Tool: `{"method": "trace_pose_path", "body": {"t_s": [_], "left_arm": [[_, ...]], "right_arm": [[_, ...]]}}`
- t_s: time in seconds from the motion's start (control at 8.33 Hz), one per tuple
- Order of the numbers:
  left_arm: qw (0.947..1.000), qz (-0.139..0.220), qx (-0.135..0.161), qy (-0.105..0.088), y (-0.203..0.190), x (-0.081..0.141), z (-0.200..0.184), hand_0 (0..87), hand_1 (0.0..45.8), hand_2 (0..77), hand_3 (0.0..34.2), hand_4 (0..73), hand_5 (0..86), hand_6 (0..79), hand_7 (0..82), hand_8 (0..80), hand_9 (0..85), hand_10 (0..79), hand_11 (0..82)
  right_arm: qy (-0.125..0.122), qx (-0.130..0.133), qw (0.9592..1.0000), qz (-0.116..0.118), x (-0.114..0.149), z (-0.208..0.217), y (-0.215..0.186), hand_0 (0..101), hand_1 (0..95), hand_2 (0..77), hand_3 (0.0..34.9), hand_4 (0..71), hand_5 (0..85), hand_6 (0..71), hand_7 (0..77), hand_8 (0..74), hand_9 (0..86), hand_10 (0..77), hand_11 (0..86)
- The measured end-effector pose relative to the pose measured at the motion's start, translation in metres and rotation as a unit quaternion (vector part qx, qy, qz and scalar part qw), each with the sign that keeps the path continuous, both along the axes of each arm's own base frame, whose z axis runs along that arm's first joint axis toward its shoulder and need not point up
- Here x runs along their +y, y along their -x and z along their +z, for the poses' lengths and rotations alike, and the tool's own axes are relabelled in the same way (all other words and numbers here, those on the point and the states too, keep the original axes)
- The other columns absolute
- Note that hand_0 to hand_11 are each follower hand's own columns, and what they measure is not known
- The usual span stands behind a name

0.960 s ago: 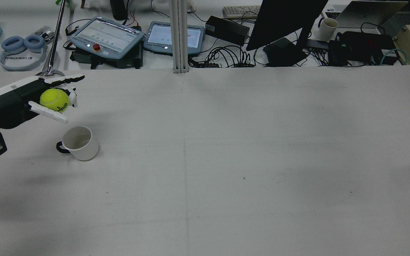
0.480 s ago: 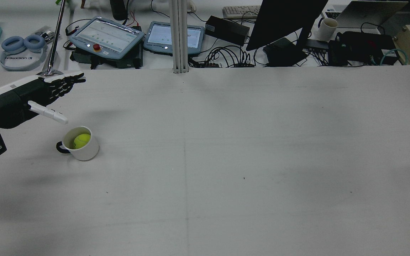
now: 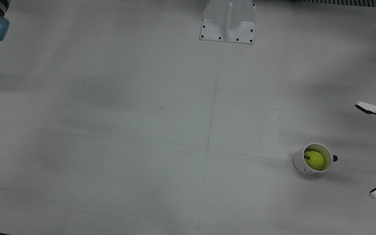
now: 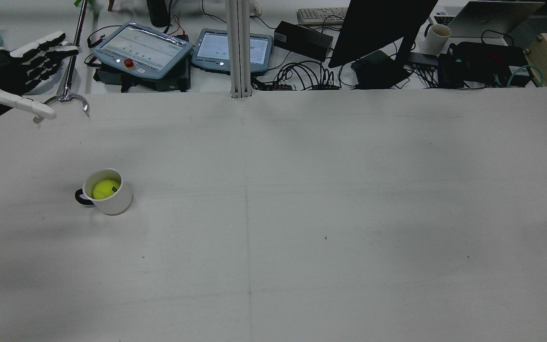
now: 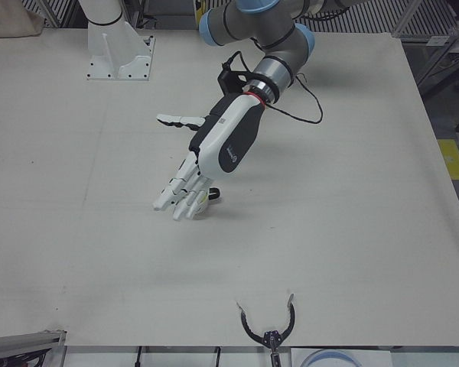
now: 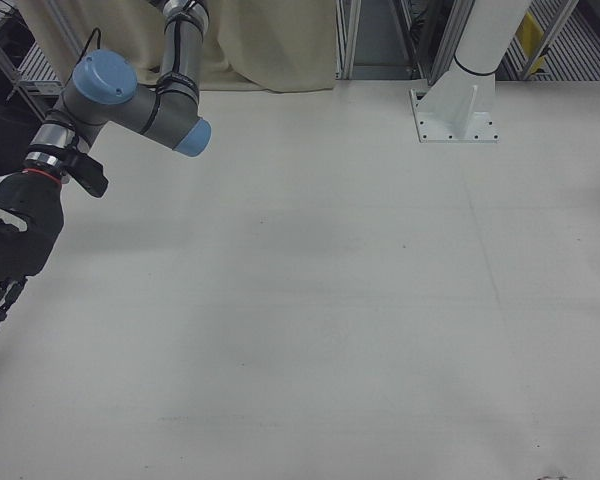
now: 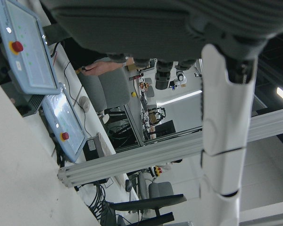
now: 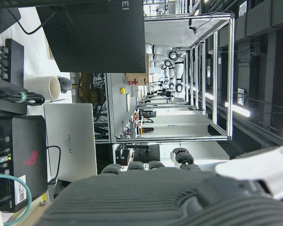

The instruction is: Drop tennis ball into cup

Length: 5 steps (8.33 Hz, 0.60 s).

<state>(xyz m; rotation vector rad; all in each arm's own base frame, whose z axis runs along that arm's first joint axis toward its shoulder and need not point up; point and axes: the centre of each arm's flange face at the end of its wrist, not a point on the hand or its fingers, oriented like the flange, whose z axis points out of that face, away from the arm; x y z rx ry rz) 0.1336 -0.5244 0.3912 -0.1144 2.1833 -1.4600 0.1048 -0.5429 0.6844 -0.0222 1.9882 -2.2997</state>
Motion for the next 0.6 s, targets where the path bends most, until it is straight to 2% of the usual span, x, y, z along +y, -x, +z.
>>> {"method": "trace_pose_path", "body": {"t_s": [0.12, 0.24, 0.36, 0.48, 0.6], "left_arm": [[0.9988, -0.048, -0.003, 0.003, 0.049, -0.014, -0.003, 61.4, 30.5, 1.6, 0.0, 1.1, 4.4, 0.5, 20.7, 0.0, 3.3, 0.0, 0.0], [0.9959, -0.089, -0.010, 0.014, 0.092, -0.024, 0.004, 61.3, 31.1, 12.0, 0.0, 1.1, 5.4, 4.4, 13.6, 0.0, 1.6, 0.0, 0.0], [0.9927, -0.115, -0.017, 0.033, 0.121, -0.030, 0.016, 67.0, 36.0, 4.9, 0.0, 1.1, 6.0, 0.5, 16.4, 0.0, 1.6, 0.0, 0.0], [0.9901, -0.130, -0.022, 0.047, 0.138, -0.031, 0.025, 80.2, 35.5, 6.0, 0.0, 1.1, 8.2, 2.2, 15.8, 0.0, 1.6, 0.0, 0.0], [0.9883, -0.138, -0.025, 0.060, 0.147, -0.030, 0.030, 80.1, 34.9, 2.2, 0.0, 1.1, 7.6, 0.5, 16.9, 0.0, 1.6, 0.0, 0.0]], "right_arm": [[0.000, 0.000, 1.0000, 0.000, 0.000, 0.000, 0.000, 0, 0.5, 0.5, 0.0, 0.0, 0.0, 0.0, 0.0, 0.0, 0.0, 0.0, 0.5], [0.000, 0.000, 1.0000, 0.000, 0.000, 0.000, 0.000, 0, 0.5, 0.5, 0.0, 0.0, 0.0, 0.0, 0.0, 0.0, 0.0, 0.0, 0.5], [0.000, 0.000, 1.0000, 0.000, 0.000, 0.000, 0.000, 0, 0.5, 0.5, 0.0, 0.0, 0.0, 0.0, 0.0, 0.0, 0.0, 0.0, 0.5], [0.000, 0.000, 1.0000, 0.000, 0.000, 0.000, 0.000, 0, 0.5, 0.5, 0.0, 0.0, 0.0, 0.0, 0.0, 0.0, 0.0, 0.0, 0.5], [0.000, 0.000, 1.0000, 0.000, 0.000, 0.000, 0.000, 0, 0.5, 0.5, 0.0, 0.0, 0.0, 0.0, 0.0, 0.0, 0.0, 0.0, 0.5]]}}
